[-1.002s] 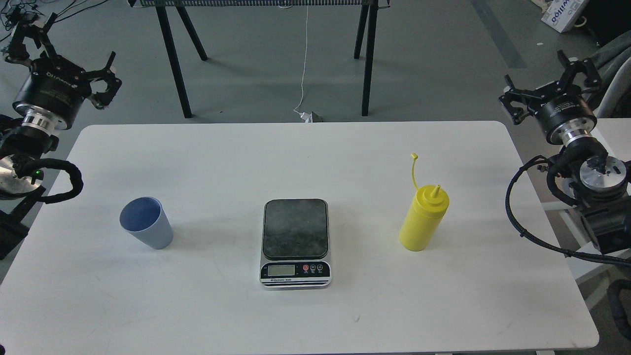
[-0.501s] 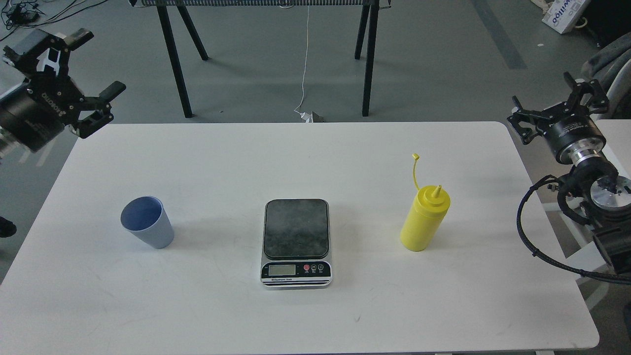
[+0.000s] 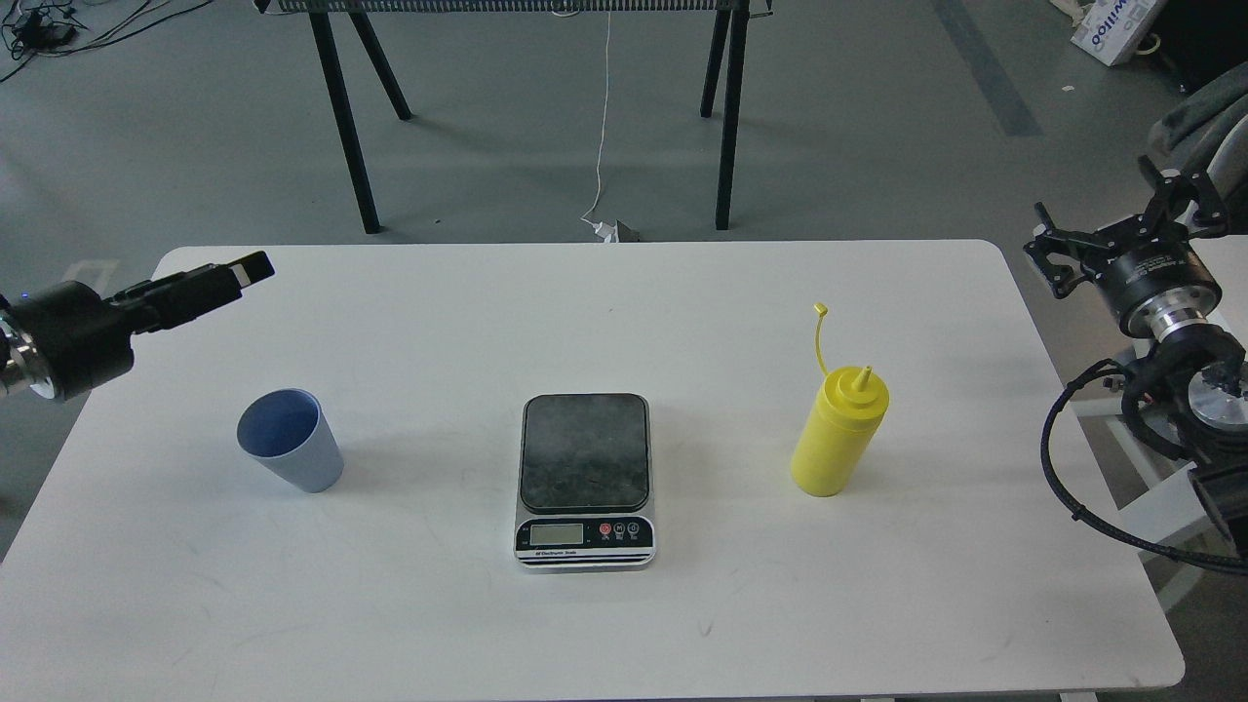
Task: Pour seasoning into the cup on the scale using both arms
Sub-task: 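Move the left gripper toward the light blue cup, then close the left gripper around the light blue cup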
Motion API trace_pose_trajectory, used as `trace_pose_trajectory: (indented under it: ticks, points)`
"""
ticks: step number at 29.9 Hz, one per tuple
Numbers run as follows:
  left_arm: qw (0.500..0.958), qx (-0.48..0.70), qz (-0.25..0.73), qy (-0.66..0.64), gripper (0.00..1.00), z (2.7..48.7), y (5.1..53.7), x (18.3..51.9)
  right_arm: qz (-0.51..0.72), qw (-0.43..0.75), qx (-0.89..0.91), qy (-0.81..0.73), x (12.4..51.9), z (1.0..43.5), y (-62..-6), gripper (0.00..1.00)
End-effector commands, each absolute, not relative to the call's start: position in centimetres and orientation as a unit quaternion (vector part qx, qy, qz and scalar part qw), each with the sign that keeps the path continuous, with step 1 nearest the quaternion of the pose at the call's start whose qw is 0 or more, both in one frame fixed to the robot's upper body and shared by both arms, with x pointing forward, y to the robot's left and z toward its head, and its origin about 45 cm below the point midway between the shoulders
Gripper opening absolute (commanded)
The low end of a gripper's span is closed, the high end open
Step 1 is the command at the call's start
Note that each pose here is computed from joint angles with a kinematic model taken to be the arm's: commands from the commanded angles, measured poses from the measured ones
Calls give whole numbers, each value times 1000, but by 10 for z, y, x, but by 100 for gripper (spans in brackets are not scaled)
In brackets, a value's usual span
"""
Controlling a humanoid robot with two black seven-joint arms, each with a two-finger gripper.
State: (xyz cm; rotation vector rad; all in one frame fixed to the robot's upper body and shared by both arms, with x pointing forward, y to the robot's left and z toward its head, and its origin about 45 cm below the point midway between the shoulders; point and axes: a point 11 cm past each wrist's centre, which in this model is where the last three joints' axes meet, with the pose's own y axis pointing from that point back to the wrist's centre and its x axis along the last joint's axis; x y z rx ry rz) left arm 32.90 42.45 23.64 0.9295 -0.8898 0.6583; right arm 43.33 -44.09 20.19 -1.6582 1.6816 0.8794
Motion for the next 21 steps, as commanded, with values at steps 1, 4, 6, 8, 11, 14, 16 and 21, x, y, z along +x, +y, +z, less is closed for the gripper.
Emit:
trace_pose_trajectory:
  ticks: [1, 4, 6, 8, 11, 14, 16, 21]
  points:
    - [706, 488, 253, -447, 88, 208, 443, 315, 332, 305, -627, 636, 433, 202, -441, 100]
    - [689, 517, 237, -449, 86, 191, 456, 309, 334, 303, -625, 637, 431, 199, -442, 100]
    - [690, 518, 236, -448, 86, 185, 456, 308, 334, 303, -625, 637, 431, 199, -442, 100]
    - [690, 519, 236, -446, 85, 182, 456, 307, 334, 304, -624, 637, 431, 198, -442, 100]
    - [695, 518, 232, -442, 79, 177, 453, 306, 335, 303, -624, 638, 430, 197, -442, 100]
    - [703, 520, 218, -434, 74, 166, 450, 299, 335, 302, -624, 638, 429, 196, -442, 100]
    - [706, 522, 213, -428, 72, 156, 448, 296, 336, 301, -624, 638, 429, 196, -442, 100]
    - [704, 529, 221, -418, 69, 140, 450, 299, 336, 300, -623, 639, 429, 195, -443, 100]
